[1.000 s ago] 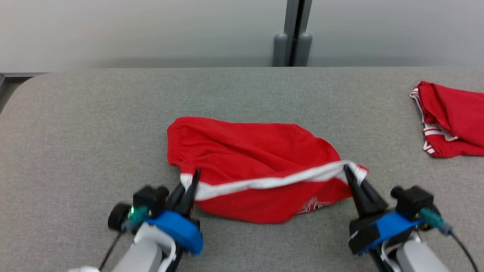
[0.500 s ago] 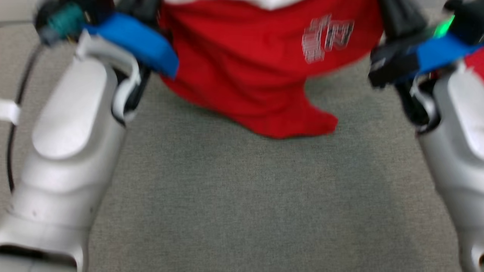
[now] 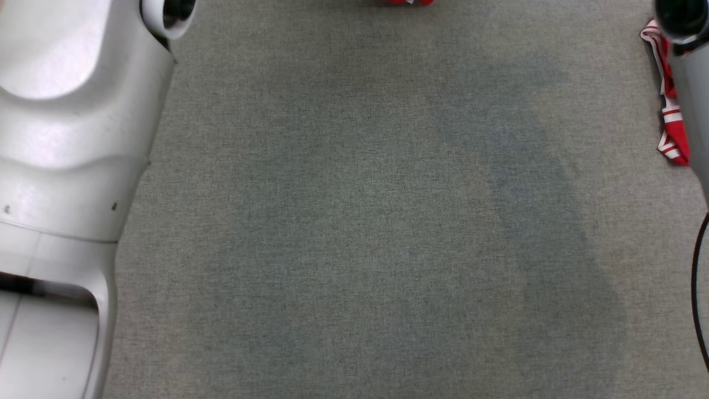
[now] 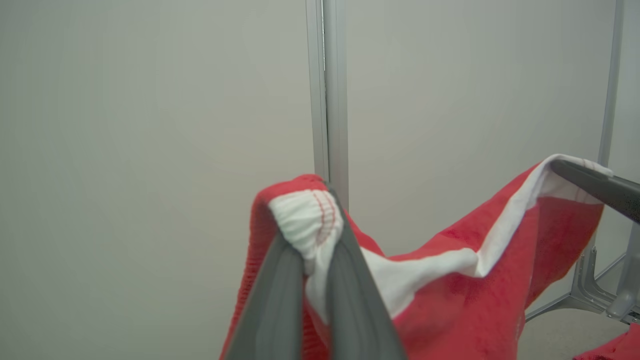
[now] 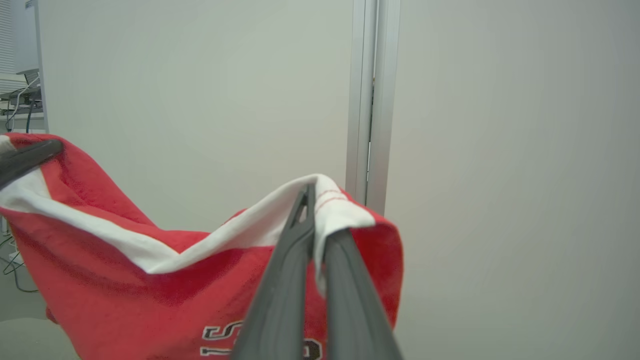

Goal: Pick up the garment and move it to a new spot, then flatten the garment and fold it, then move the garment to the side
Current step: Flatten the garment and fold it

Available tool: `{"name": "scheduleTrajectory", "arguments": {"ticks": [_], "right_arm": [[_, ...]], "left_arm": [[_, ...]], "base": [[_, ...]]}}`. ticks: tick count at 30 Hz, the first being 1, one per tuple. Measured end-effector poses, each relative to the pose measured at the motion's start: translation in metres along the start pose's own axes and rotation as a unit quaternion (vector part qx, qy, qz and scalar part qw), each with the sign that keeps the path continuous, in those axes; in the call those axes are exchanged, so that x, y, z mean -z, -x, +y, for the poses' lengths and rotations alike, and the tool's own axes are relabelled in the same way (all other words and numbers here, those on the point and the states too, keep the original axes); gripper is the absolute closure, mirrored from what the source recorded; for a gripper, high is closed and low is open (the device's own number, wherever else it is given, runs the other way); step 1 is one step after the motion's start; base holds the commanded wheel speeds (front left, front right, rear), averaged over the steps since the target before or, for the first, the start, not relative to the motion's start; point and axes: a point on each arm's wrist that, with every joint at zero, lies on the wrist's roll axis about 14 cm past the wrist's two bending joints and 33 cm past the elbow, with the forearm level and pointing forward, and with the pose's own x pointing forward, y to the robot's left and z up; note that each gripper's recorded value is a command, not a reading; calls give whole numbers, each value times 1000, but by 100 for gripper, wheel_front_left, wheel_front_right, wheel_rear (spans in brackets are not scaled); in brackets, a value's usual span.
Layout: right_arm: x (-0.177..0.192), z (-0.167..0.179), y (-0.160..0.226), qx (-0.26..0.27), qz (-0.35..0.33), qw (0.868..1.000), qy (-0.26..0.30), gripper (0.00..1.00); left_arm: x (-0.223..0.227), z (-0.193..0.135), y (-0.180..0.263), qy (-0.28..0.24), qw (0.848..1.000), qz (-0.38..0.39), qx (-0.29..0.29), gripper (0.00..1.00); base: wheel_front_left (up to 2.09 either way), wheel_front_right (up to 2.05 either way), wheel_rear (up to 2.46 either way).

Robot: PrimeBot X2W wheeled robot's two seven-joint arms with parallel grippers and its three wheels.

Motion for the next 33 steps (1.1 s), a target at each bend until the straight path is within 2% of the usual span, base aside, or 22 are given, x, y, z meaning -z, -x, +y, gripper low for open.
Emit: {"name": "scheduleTrajectory", "arguments": {"ticks": [4,8,12,18,25,33], "right_arm": [[36,11,21,-11,43,999,-16,100],[89,21,68,-9,114,992,-53,100],[114,30,117,-6,157,984,-79,100],[126,48,185,-12,202,975,-96,100],[125,72,255,-21,244,963,-116,100],[119,98,319,-20,276,950,-144,100]], "left_arm": [[36,-5,19,19,999,35,-3,100],[88,-11,58,53,994,91,-18,100],[128,-22,109,88,985,142,-43,100],[148,-40,177,126,973,176,-84,100],[152,-78,246,168,959,203,-107,100],[144,-91,304,170,951,222,-134,100]], "base": [[0,0,0],[0,0,0],[0,0,0],[0,0,0],[0,0,0],[0,0,0]]}}
